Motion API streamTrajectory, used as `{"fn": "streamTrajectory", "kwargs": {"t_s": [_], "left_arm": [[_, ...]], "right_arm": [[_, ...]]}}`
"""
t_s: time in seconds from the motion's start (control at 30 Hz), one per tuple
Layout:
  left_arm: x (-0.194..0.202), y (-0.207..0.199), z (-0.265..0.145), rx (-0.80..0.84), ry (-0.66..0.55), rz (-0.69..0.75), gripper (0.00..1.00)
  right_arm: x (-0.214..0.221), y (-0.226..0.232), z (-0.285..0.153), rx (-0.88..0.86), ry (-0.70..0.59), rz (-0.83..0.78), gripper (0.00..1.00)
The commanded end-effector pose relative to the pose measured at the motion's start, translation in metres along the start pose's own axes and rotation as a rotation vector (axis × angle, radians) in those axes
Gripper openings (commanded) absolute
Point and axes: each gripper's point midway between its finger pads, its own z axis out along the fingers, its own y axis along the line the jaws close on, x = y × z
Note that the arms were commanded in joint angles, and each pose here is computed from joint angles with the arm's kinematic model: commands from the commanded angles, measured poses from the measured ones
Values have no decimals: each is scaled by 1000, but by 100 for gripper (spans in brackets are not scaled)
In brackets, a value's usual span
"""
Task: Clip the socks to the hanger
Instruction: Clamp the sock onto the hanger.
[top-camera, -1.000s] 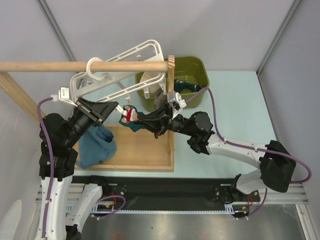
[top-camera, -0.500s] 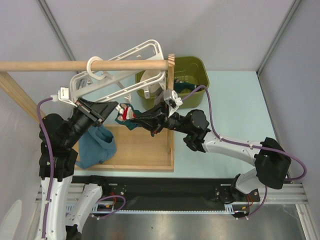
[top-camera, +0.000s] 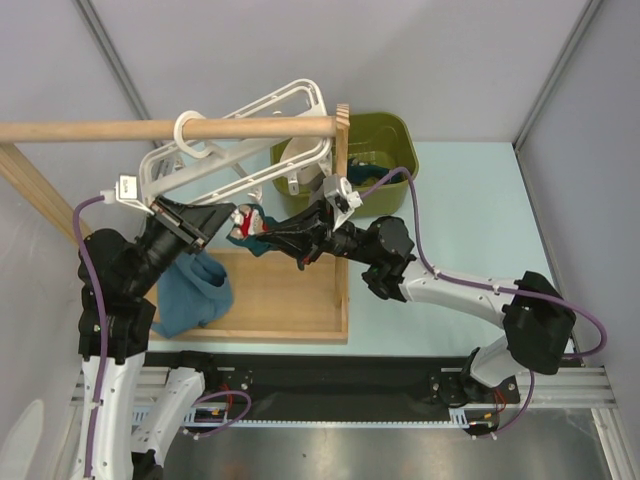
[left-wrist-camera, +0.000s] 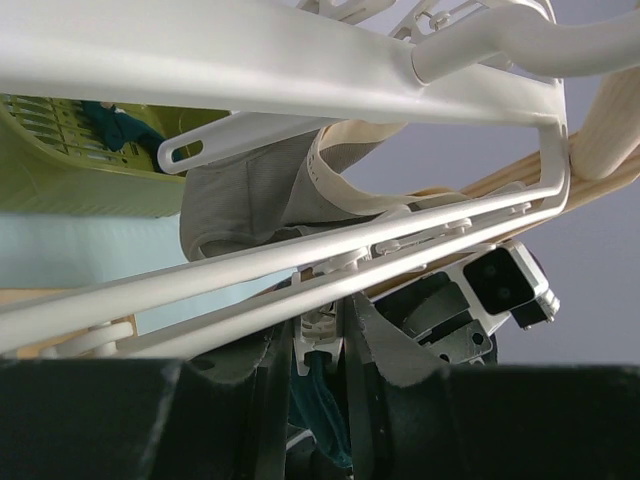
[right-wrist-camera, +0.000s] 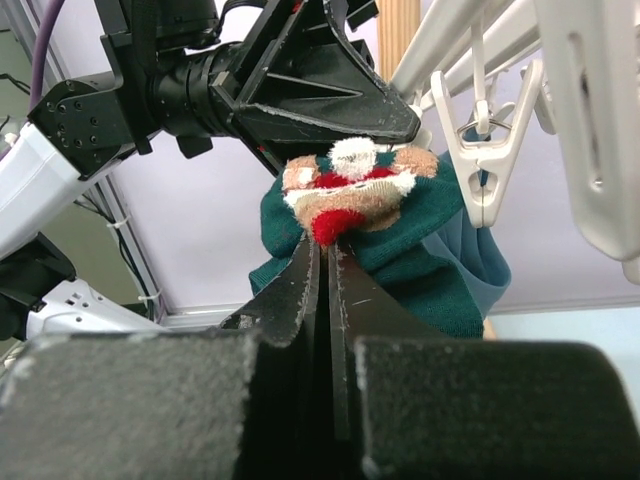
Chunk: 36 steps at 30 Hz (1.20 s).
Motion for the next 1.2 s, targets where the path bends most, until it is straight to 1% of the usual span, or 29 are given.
{"fn": "streamTrajectory", "kwargs": {"t_s": [0.0,0.1,0.13,0.23,0.27,0.3,0.33,0.4,0.43,0.5,0.53,0.63,0.77,0.83,0.87,1.03,1.17], "left_arm": [[35,12,-5,-21,164,-63,1],[34,13,-5,-25,159,-62,18],[34,13,-5,-26,158,-62,27],[34,14,-6,-33,152,-62,40],[34,14,-6,-35,151,-61,47],[34,15,-7,-36,150,-61,51],[33,15,-6,-40,149,-60,58],[33,14,-7,-35,146,-54,61],[33,14,-8,-38,144,-53,65],[32,14,-9,-43,139,-48,70],[32,13,-12,-44,136,-44,75],[29,13,-17,-63,113,-23,82],[23,9,-24,-74,80,5,87],[22,4,-29,-65,69,22,97],[20,2,-32,-63,57,34,99],[4,-12,-53,-61,-48,114,100],[-5,-22,-64,-65,-101,139,100]], "right_arm": [[-18,5,11,-26,-57,-6,0],[-16,4,12,-27,-56,0,0],[-15,4,12,-29,-53,1,0],[-15,3,13,-29,-56,-3,0],[-15,3,13,-29,-55,1,0],[-14,2,13,-28,-53,1,0],[-15,2,13,-28,-53,4,0],[-13,1,13,-28,-49,4,0],[-11,1,13,-26,-45,6,0],[-9,0,13,-30,-37,10,0],[-6,-1,13,-29,-28,15,0],[-3,-1,14,-29,-19,20,0],[0,-3,12,-18,-9,28,0],[2,-2,10,-19,-4,29,0],[2,-1,10,-21,-3,29,0],[4,-1,8,-15,8,35,0],[7,-1,10,-20,14,44,0]]}}
